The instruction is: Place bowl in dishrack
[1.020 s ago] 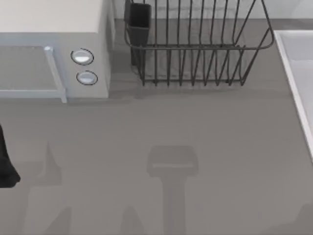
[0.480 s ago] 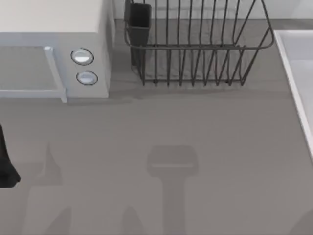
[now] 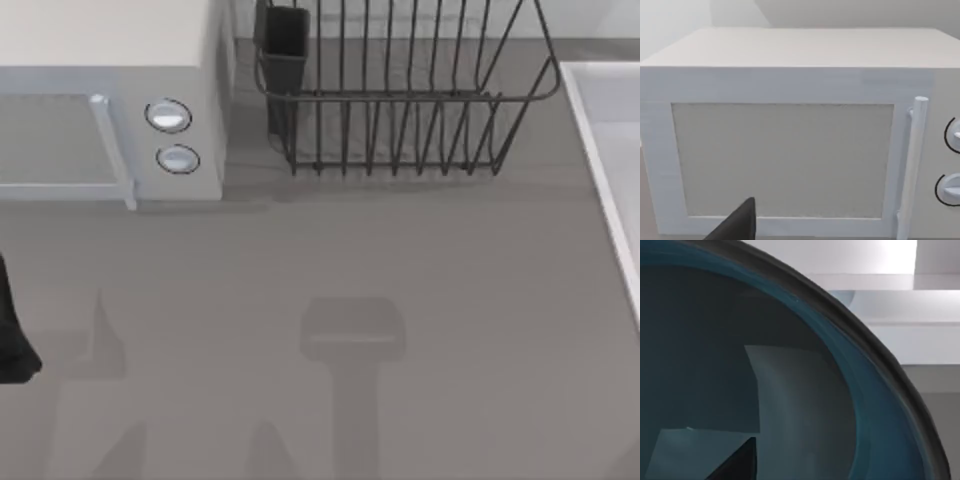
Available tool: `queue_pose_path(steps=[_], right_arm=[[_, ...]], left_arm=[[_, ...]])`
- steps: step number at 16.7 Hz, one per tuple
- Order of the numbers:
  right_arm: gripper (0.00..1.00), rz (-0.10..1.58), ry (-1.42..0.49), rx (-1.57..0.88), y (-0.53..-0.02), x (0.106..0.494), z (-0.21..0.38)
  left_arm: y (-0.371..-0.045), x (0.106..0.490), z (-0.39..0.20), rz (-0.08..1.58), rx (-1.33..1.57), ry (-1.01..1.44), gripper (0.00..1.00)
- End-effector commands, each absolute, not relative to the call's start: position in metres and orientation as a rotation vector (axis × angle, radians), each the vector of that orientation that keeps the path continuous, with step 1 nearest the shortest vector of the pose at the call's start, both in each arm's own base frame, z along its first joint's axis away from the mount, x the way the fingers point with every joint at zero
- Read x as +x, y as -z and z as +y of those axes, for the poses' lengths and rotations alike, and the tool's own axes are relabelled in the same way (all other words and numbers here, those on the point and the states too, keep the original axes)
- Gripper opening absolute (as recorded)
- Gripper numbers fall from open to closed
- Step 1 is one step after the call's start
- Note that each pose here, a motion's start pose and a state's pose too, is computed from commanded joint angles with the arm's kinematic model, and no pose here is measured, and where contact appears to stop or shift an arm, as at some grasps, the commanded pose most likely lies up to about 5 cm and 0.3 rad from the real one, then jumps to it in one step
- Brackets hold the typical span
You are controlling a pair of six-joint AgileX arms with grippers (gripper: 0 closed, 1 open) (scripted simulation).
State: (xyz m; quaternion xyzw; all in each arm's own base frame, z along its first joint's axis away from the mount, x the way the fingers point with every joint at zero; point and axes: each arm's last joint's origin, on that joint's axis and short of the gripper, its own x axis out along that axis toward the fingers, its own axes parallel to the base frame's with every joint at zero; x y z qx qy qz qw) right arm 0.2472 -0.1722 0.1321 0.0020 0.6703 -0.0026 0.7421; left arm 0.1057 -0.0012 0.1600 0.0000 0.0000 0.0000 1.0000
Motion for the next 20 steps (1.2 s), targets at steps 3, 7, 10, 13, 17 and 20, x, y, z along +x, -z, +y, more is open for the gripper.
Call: queue_pose_path(steps=[3,7,10,13,17,20], right_arm=[[0.70,1.469,0.006,0.004,-0.1321,0.2472,-0.1722],[0.40,1.469,0.006,0.004,-0.1321,0.2472,-0.1722],[0.17,1.469,0.006,0.004,-0.1321,0.2472,-0.1722],[0.00,1.469,0.006,0.004,-0.1321,0.2472,-0.1722],[0.00,1.469,0.006,0.004,-0.1321,0.2472,-0.1722],[0.00,1.469,0.006,0.004,-0.1321,0.2472,-0.1722]], left_arm=[[-0.1600,0.1057,-0.0012,0.000,0.000,0.000,1.00],[-0.1600,0.1057,-0.0012,0.000,0.000,0.000,1.00],[-0.1600,0.1057,-0.0012,0.000,0.000,0.000,1.00],[-0.1600,0.1057,-0.0012,0.000,0.000,0.000,1.00],[-0.1600,0.1057,-0.0012,0.000,0.000,0.000,1.00],[-0.1600,0.1057,-0.0012,0.000,0.000,0.000,1.00]])
